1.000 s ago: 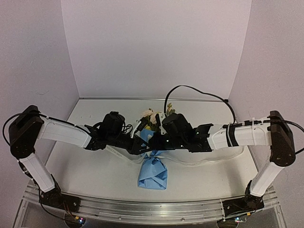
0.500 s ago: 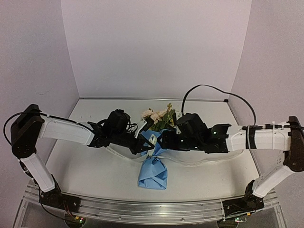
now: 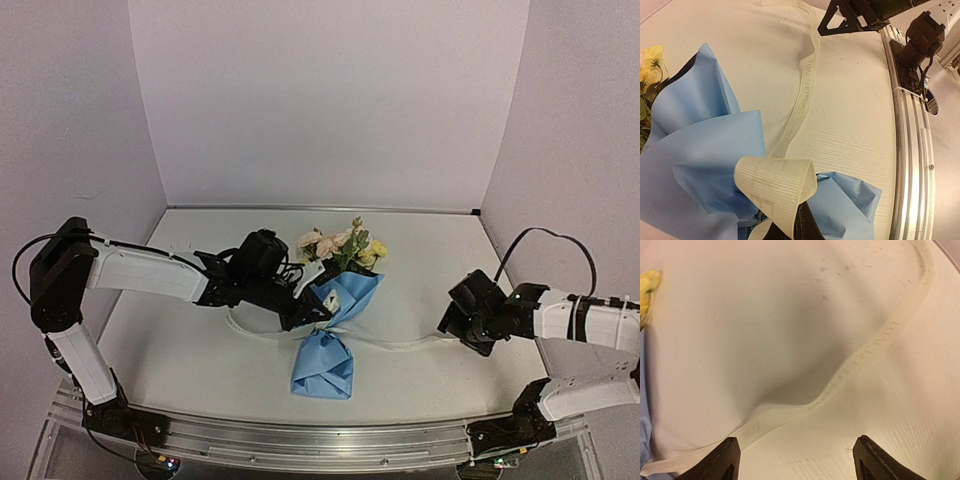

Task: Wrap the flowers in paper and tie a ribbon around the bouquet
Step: Pass from the right arm to the left, then pick up the right side of the half-tied ribbon from the corner of the board.

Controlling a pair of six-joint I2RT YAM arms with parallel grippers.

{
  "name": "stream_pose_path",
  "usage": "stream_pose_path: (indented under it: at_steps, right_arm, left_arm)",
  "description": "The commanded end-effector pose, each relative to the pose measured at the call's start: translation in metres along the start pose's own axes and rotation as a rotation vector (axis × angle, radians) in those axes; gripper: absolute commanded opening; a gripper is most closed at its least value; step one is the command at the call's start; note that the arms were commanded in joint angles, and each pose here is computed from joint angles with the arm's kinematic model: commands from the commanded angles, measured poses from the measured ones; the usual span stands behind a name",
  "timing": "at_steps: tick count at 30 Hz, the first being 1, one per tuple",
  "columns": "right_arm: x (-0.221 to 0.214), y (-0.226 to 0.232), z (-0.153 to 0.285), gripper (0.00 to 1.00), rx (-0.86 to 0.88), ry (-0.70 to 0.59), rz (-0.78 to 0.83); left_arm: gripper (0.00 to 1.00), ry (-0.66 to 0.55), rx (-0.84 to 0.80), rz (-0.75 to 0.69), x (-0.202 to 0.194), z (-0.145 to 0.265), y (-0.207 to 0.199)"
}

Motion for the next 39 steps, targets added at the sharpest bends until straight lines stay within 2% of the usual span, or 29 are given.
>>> stream_pose_path:
  at_steps: [1,5,10,20,21,23,26,29,32,35,39]
  right_arm:
    - [0.010,-0.022,-0.010,0.80,-0.095,0.027,-0.122]
    - [0.019,-0.028,-0.026,0.78,-0.151,0.056,-0.173]
    - [0.029,-0.029,-0.047,0.70,-0.183,0.093,-0.225]
    - [0.040,-0.031,-0.071,0.52,-0.263,0.081,-0.228]
    - [0.042,-0.031,-0.072,0.49,-0.269,0.076,-0.224]
    - [0.044,-0.029,-0.073,0.36,-0.268,0.070,-0.211]
    - [0.050,-0.020,-0.072,0.01,-0.252,0.072,-0.184]
    - [0.055,-0.006,-0.056,0.00,-0.208,0.049,-0.136]
    - [0.058,0.022,-0.031,0.00,-0.095,0.040,-0.112]
    - [0.061,0.061,0.001,0.00,0.050,0.031,-0.069]
    - [0.066,0.110,0.023,0.00,0.188,0.084,-0.031]
  left_arm:
    - [0.02,-0.012,0.012,-0.116,0.012,-0.001,-0.003]
    - [0.03,-0.012,0.016,-0.168,0.014,-0.001,-0.005]
    - [0.03,0.025,0.014,-0.209,0.011,-0.004,-0.008]
    - [0.04,0.043,0.023,-0.256,0.013,-0.005,-0.007]
    - [0.04,0.045,0.022,-0.259,0.013,-0.005,-0.008]
    - [0.04,0.048,0.022,-0.265,0.013,-0.005,-0.008]
    - [0.04,0.049,0.020,-0.277,0.012,-0.005,-0.008]
    - [0.04,0.052,0.010,-0.290,0.012,-0.006,-0.009]
    - [0.04,0.049,0.009,-0.311,0.012,-0.005,-0.009]
    - [0.04,0.047,0.001,-0.343,0.013,-0.007,-0.010]
    - [0.05,0.066,-0.020,-0.389,0.014,-0.016,-0.012]
Point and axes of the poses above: each gripper's point midway between its finger pads, its own z axis back along the fingers, its own y axis along the line the jaws close on, x = y × z, the point moved 7 cm from there along z, back along the fingers, and after that the axes turned 4 degrees about -z, right-handed, at the moved point
